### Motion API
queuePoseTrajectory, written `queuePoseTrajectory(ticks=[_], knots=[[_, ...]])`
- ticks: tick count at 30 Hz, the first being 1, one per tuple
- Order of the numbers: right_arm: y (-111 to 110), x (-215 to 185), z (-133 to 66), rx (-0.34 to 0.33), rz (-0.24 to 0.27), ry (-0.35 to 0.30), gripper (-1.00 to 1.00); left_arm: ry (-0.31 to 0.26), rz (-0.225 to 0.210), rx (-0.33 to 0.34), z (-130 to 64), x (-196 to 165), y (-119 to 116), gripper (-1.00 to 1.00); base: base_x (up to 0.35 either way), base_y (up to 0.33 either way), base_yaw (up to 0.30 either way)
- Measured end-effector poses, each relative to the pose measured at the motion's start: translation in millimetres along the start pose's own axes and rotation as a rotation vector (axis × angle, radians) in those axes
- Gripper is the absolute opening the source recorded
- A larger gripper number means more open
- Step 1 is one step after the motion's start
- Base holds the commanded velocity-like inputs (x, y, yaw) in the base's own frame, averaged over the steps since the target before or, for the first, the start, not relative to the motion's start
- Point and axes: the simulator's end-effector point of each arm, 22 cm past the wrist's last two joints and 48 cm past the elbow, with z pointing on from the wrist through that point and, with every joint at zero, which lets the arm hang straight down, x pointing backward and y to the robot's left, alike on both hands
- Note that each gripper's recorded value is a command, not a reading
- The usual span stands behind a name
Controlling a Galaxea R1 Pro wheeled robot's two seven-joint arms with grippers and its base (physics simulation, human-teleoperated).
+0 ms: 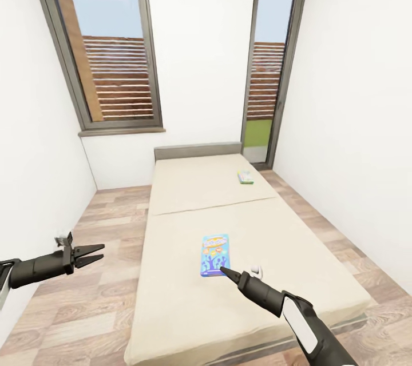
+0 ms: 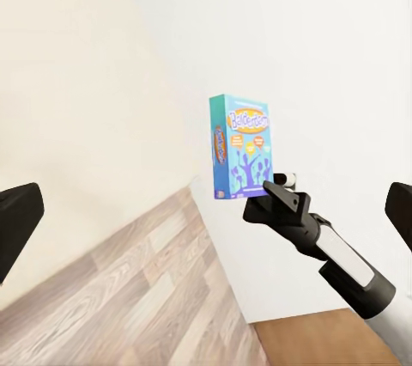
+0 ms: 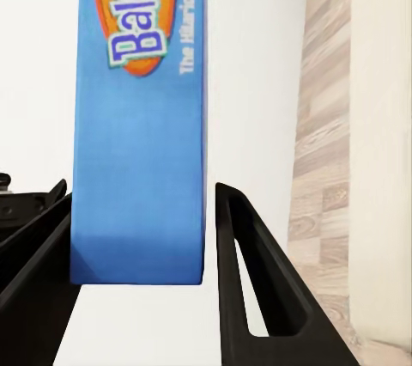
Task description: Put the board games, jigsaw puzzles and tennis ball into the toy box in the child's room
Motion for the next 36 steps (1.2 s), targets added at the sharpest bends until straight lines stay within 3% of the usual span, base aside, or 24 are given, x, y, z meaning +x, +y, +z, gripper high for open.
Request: queuePoseTrajectory(ticks=[36], knots=[[58,-28,-23.7,-0.036,-0.039,-0.019,-1.0,-0.014,0.034,0.015,-18.2,-21,-58,1.0,0.0,0.0,-0.21]])
